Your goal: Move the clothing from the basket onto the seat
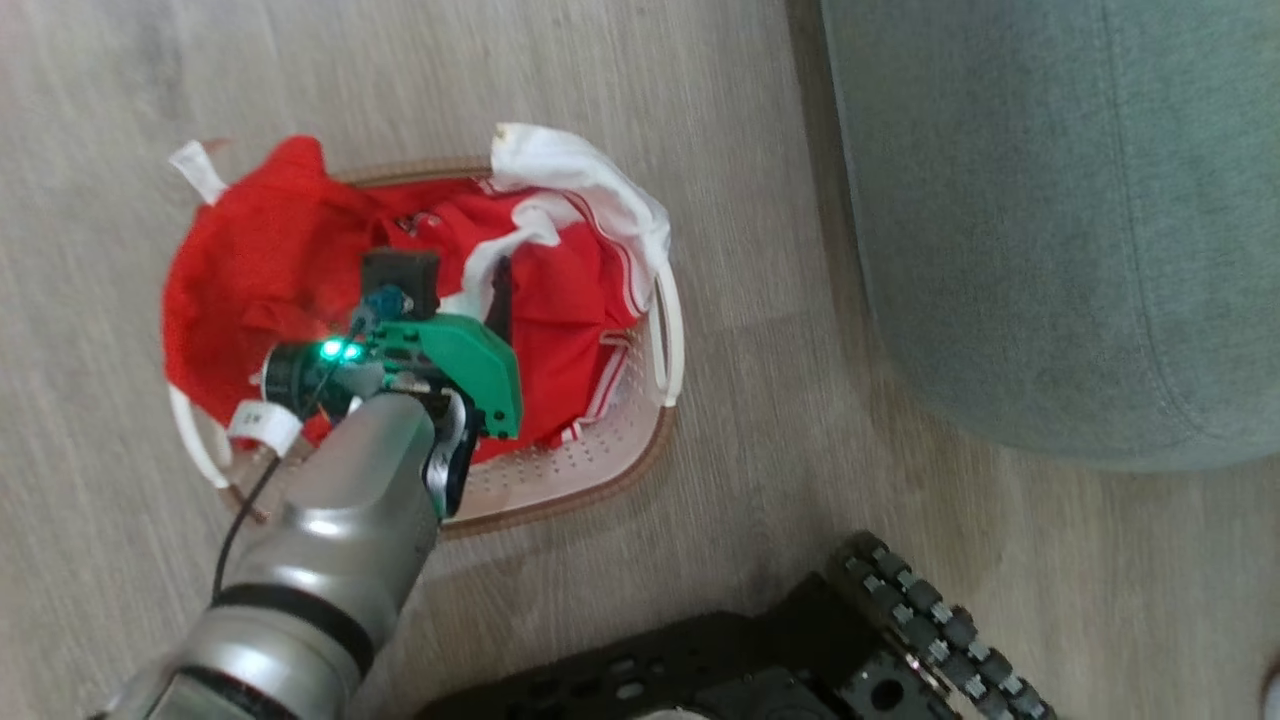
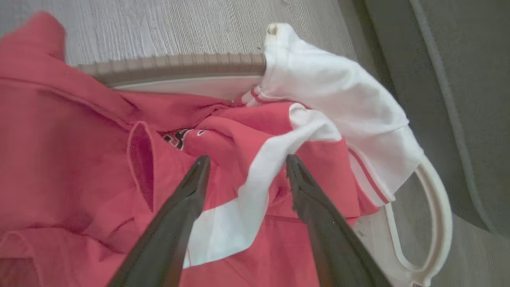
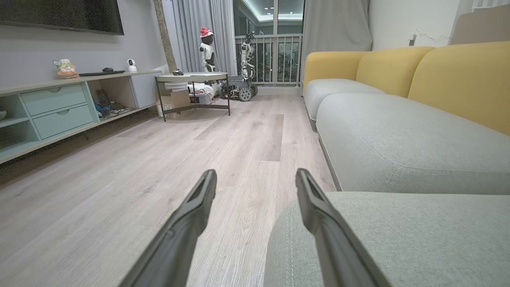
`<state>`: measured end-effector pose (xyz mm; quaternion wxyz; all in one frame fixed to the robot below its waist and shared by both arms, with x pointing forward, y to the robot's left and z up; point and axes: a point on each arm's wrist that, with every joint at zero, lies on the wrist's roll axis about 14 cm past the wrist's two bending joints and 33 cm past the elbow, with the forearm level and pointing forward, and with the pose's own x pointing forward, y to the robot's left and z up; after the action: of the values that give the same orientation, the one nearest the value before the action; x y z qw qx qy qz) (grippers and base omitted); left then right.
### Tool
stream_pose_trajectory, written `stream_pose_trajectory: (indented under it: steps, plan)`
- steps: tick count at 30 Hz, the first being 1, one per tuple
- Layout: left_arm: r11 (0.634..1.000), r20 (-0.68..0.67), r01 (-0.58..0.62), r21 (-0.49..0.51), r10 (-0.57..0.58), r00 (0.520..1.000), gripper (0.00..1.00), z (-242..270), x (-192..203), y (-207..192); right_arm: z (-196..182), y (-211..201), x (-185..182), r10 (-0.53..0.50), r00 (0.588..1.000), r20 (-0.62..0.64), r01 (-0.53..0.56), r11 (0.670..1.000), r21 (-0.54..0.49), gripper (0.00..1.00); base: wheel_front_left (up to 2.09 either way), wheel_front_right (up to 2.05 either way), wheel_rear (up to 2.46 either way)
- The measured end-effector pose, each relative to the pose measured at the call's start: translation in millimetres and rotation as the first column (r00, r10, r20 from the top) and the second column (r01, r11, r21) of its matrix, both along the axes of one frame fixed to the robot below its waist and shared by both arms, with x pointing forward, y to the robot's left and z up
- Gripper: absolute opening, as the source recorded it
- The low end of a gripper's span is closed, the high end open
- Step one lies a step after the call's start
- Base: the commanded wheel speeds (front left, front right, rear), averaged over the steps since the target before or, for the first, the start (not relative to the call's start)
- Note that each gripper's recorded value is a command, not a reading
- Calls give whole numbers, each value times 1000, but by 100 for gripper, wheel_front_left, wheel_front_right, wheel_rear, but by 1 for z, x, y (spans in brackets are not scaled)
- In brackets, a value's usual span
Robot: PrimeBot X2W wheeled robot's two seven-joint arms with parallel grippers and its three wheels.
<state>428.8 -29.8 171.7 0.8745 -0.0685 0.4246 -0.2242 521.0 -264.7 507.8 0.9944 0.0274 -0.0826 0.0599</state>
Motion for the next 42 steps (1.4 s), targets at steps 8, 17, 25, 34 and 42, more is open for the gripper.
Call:
stream_pose_trajectory:
  steps: [8,17,25,34,42]
  plan:
    - [998,-85,60,26,-57,995,100,-40,-5,-9,-19,-4,13,-7,1000,-20,7,1000,-23,100,0,0,0]
    - [995,-169,92,39,-84,982,100,-66,-6,-16,-39,-4,20,-14,999,-48,13,1000,-23,100,0,0,0]
    - [996,-172,78,46,-69,983,0,-64,-1,-19,-37,-6,17,-22,998,-53,20,999,-25,100,0,0,0]
    - [997,-80,72,19,-70,994,0,-30,10,-21,-10,-8,10,-36,999,-3,36,999,7,100,0,0,0]
    - [996,-34,80,-31,-81,996,0,13,-4,-22,23,-6,-10,-40,998,45,38,998,40,100,0,0,0]
